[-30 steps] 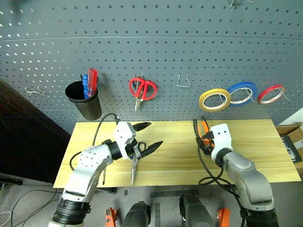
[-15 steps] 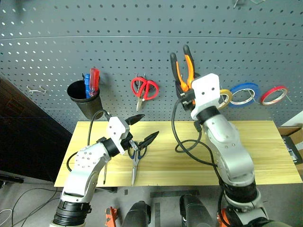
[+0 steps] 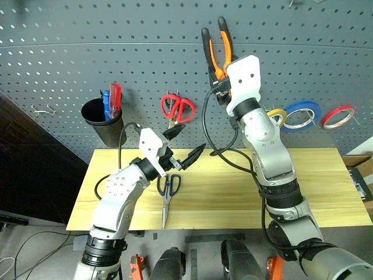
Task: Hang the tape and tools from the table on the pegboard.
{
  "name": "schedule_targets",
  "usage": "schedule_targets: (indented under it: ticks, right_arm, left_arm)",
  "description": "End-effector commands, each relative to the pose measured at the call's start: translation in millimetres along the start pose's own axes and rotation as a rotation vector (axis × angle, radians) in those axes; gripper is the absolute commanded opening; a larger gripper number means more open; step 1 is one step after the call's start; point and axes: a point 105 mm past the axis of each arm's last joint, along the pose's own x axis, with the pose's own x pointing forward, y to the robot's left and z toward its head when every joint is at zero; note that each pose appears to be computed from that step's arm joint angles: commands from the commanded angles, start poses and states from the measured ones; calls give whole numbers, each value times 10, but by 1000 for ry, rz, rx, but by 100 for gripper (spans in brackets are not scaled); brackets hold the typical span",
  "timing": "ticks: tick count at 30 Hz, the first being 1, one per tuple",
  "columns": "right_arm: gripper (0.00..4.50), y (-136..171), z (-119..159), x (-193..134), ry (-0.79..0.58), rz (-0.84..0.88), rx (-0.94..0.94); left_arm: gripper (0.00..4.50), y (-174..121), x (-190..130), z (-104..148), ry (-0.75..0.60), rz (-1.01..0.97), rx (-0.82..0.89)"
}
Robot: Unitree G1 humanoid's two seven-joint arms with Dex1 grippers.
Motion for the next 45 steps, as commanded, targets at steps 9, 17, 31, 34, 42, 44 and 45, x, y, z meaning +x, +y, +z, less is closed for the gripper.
schedule_targets:
  ticks: [9, 17, 31, 34, 42, 44, 45]
  right_arm:
    - [261, 12, -184, -198, 12, -44, 1]
    - [334, 14, -437, -337, 171, -55, 83]
    - [450, 311, -593, -1197, 567, 371, 243]
    - [450, 469, -510, -1401, 603, 496, 333]
    - [450, 709, -352, -1708, 646, 744, 376]
    - [450, 717, -340, -1693, 646, 756, 368]
    - [450, 722, -331, -1686, 644, 763, 366]
  left_arm:
    - [440, 39, 28, 92, -41, 19, -2]
    - [440, 65, 39, -36, 11, 25, 4]
    - [445, -152, -467, -852, 519, -32, -35]
    - [445, -154, -760, -1122, 715, 16, -54]
    - [445, -154, -1145, -1539, 1009, 247, -205]
    - [445, -207, -1118, -1593, 1029, 256, -241]
    - [445, -226, -1098, -1622, 1037, 259, -251]
